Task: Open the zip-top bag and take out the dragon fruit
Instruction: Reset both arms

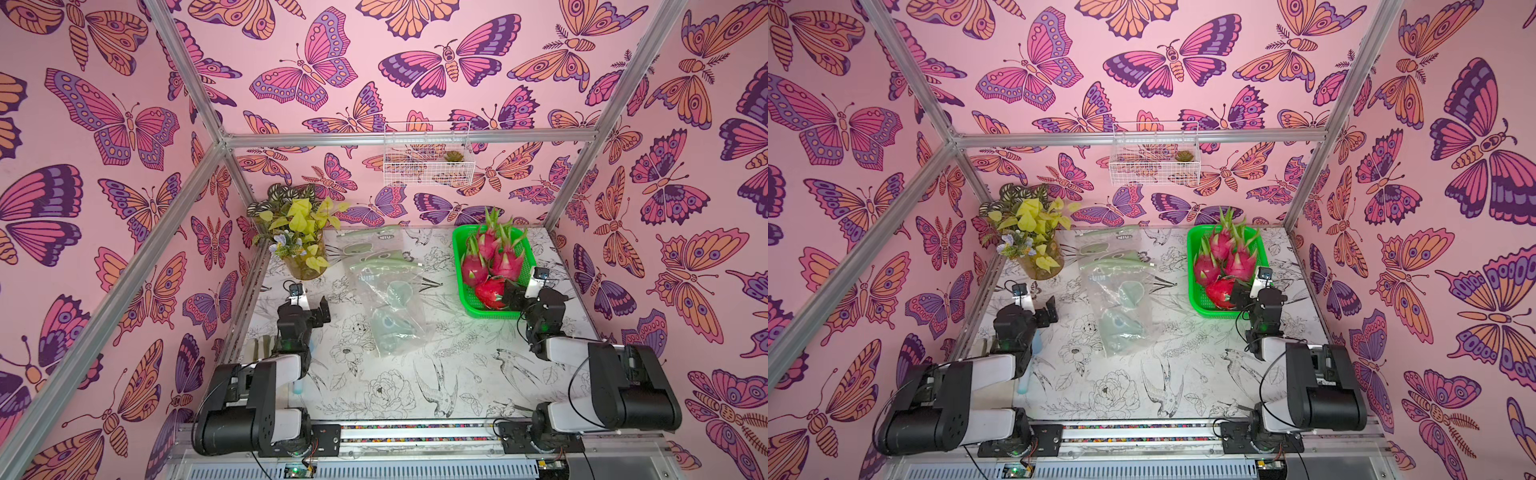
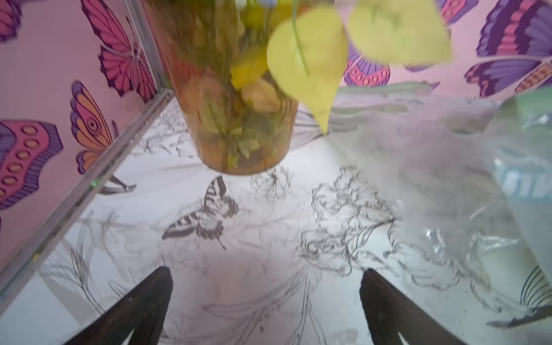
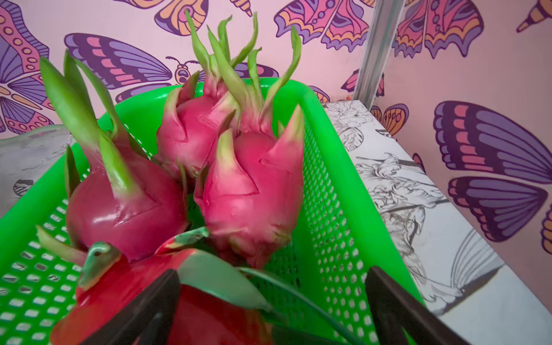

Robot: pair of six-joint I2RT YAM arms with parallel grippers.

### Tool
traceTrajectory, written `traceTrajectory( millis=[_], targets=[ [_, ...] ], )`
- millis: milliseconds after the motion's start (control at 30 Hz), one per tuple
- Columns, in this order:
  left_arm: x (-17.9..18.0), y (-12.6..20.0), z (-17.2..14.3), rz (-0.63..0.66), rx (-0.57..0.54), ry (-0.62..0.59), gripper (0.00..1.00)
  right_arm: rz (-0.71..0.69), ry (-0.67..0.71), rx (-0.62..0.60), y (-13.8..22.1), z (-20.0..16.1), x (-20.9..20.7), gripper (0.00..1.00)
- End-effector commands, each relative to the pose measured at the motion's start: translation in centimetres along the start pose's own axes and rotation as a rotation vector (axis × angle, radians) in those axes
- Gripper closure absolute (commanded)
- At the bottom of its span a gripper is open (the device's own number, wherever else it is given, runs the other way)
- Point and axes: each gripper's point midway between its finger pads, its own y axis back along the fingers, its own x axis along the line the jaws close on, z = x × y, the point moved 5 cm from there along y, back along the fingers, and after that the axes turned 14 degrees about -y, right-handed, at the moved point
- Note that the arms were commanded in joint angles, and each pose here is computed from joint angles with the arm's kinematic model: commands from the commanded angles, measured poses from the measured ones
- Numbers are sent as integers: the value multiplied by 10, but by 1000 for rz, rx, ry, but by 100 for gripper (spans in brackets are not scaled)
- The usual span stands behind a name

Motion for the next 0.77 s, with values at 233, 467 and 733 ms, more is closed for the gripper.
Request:
traceTrajectory(
  millis=[233, 467, 733],
  targets=[
    [0, -28, 12, -14, -33, -20, 0, 40, 5, 111, -2, -25, 1, 1],
    [0, -28, 10, -18, -10, -19, 0, 40, 6, 112, -2, -25, 1, 1],
    [-1, -27, 11, -12, -27, -23, 0, 37, 12, 110, -2, -25, 3, 1]
  ],
)
